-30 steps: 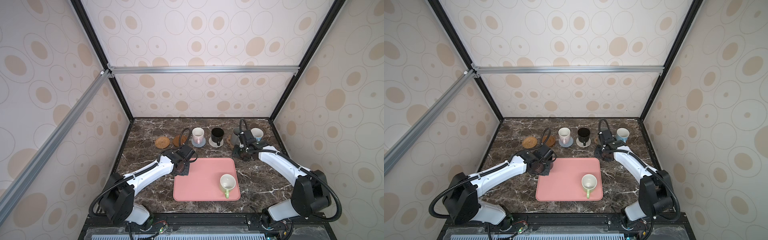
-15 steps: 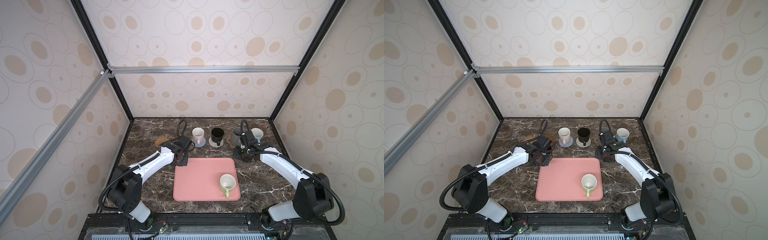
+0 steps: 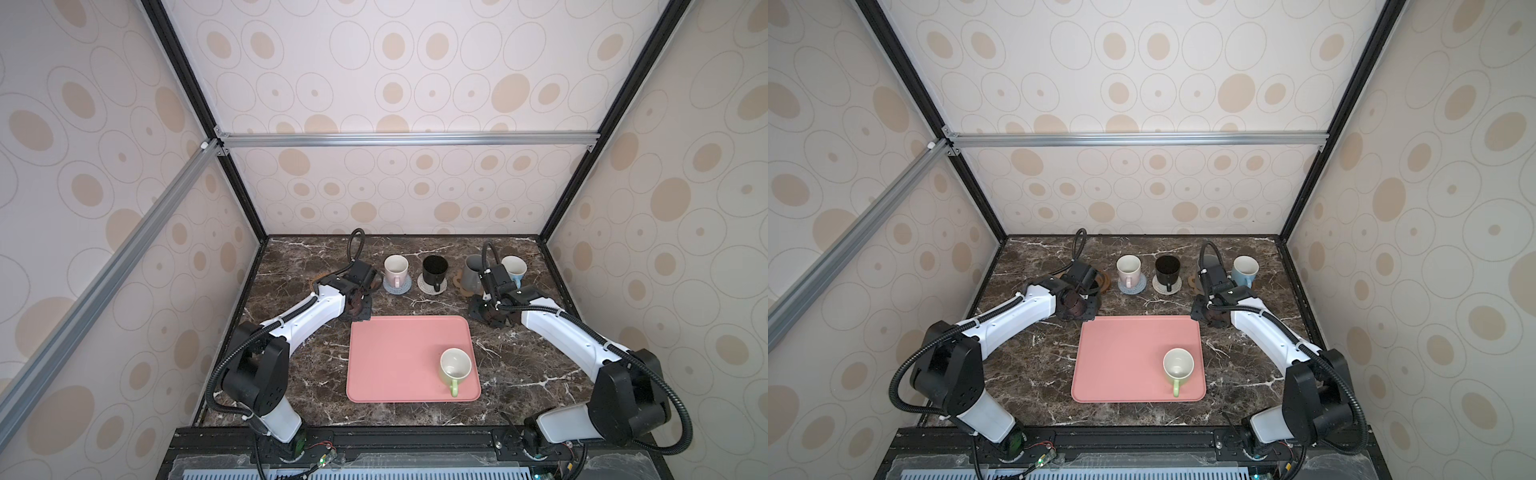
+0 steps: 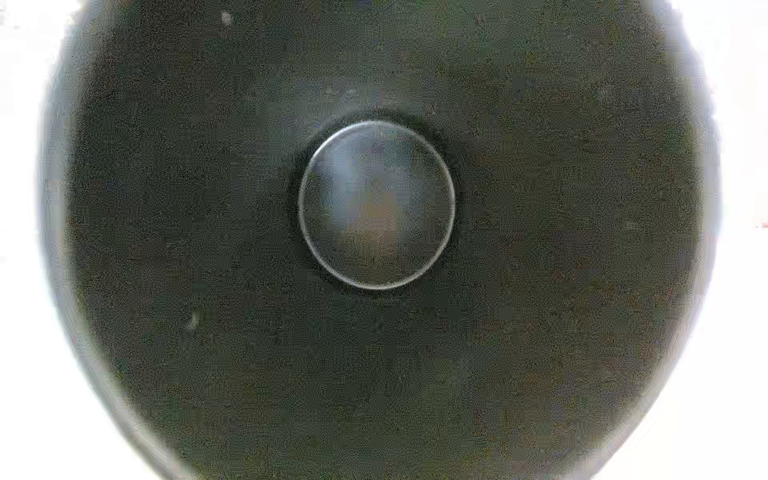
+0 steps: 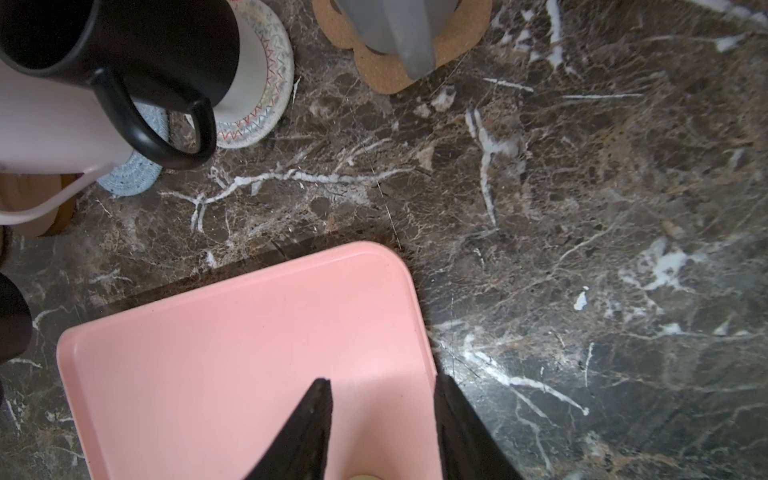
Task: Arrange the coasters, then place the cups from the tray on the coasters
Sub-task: 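Carry the dark brown mug toward the brown wooden coaster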
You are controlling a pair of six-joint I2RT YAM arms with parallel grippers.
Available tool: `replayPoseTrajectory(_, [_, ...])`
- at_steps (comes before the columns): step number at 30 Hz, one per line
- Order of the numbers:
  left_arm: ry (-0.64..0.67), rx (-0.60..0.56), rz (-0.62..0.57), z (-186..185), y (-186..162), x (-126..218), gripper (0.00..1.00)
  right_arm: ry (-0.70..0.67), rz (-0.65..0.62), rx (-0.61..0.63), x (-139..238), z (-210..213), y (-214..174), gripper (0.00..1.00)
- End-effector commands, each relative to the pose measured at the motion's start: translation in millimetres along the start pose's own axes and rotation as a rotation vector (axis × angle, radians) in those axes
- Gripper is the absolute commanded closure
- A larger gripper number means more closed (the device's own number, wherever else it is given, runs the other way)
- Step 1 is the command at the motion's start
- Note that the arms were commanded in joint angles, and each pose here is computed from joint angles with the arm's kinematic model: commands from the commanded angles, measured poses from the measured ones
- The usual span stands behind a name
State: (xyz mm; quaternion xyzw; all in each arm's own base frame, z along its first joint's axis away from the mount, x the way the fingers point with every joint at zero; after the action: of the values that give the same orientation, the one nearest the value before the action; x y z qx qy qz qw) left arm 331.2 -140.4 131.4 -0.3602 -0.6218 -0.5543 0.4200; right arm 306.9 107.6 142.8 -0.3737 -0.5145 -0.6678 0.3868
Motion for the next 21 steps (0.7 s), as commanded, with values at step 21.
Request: replayPoseTrajectory(21, [-0.059,0.01,-0.138,2,85,-6,0.9,-0.016,-0.008,-0.018,17,-7,-4,0.56])
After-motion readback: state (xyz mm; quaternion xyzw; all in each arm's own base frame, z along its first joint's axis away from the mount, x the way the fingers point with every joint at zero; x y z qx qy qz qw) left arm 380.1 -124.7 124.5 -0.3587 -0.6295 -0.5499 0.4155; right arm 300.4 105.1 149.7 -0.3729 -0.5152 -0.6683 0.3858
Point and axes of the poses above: each gripper's point midway between its finger pads, its own x axis back along the fingers, its own z axis along the line the jaws close on, y = z × x, the point moved 3 cm from there along x, back along the fingers, and after that the axes turned 11 degrees about x, right-handed, at the moved point
